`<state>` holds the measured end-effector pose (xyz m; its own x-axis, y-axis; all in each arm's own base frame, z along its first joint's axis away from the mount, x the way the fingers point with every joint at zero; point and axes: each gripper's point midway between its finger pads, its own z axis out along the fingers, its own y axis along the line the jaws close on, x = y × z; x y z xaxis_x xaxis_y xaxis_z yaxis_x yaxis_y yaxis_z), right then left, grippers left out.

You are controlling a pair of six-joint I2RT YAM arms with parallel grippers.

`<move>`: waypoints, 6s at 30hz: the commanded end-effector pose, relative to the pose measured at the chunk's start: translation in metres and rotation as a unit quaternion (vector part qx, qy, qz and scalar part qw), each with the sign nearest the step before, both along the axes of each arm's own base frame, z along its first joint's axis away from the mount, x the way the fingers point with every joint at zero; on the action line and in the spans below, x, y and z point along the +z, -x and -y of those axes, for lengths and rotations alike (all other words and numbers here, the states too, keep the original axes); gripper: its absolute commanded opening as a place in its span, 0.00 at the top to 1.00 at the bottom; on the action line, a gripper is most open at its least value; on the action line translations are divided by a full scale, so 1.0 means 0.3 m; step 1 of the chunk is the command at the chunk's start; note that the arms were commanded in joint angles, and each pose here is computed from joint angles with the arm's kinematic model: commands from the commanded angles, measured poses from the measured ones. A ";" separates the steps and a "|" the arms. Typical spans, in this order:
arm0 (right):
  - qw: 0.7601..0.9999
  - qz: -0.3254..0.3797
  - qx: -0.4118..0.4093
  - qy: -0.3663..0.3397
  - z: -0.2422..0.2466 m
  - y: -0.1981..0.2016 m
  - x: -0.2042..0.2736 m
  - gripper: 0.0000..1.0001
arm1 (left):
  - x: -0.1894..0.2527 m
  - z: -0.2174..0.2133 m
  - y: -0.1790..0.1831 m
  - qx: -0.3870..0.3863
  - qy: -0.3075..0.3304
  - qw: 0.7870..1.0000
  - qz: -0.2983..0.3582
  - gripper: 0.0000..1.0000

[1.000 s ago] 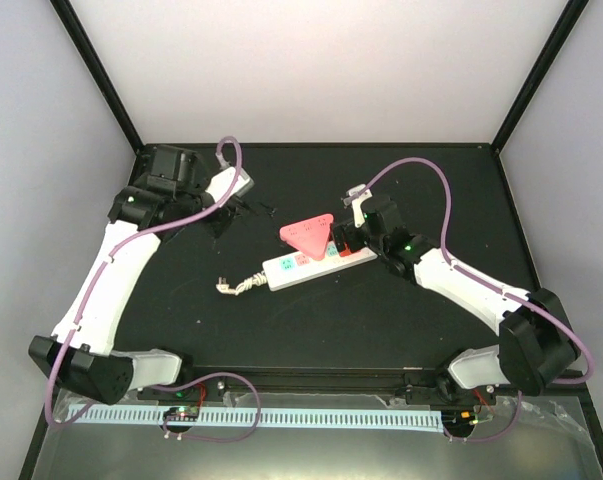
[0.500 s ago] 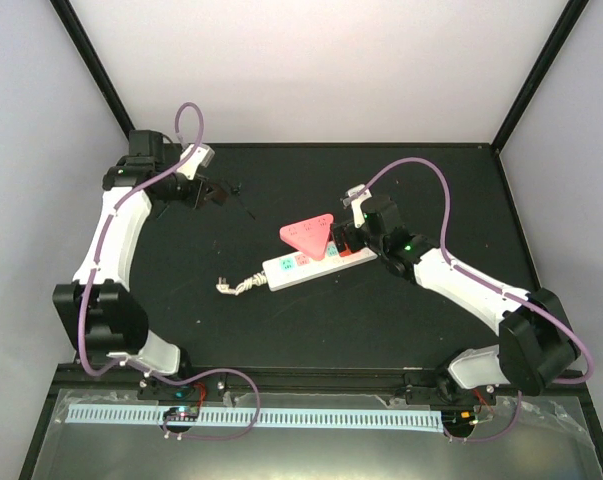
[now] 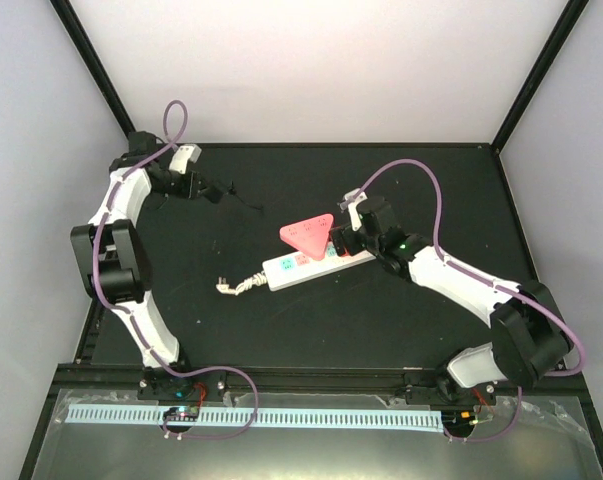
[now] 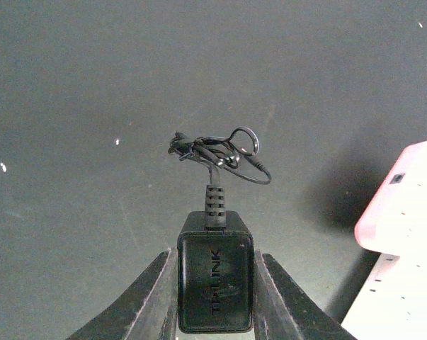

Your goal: Pull the plug off the socket

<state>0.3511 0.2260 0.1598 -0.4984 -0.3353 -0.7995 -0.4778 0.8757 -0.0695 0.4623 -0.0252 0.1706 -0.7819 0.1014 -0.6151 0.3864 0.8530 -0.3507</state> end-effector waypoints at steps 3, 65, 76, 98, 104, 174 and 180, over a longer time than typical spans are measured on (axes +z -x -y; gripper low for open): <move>1.000 0.004 -0.001 0.002 -0.010 -0.020 0.014 0.00 | -0.058 -0.062 -0.059 0.006 0.032 0.999 -0.009 0.87; 0.999 -0.028 0.000 -0.024 0.038 -0.011 0.012 0.00 | 0.158 -0.132 0.222 -0.044 -0.095 0.992 0.069 0.07; 0.999 -0.035 -0.002 -0.017 0.085 0.000 0.008 0.00 | 0.163 0.295 0.424 -0.214 -0.123 0.959 0.140 0.02; 0.991 -0.129 -0.017 0.010 0.069 -0.005 -0.210 0.00 | -0.181 0.587 0.530 -0.361 -0.203 0.906 0.092 0.49; 0.991 -0.129 -0.034 0.025 0.077 -0.028 -0.235 0.00 | -0.267 0.644 0.558 -0.387 -0.225 0.891 0.083 0.61; 0.998 -0.049 -0.031 0.005 -0.022 -0.041 -0.106 0.55 | -0.490 0.629 0.593 -0.423 -0.307 0.852 0.034 0.85; 0.999 -0.039 -0.026 -0.010 -0.032 -0.043 -0.068 0.65 | -0.497 0.628 0.596 -0.424 -0.306 0.852 0.030 0.85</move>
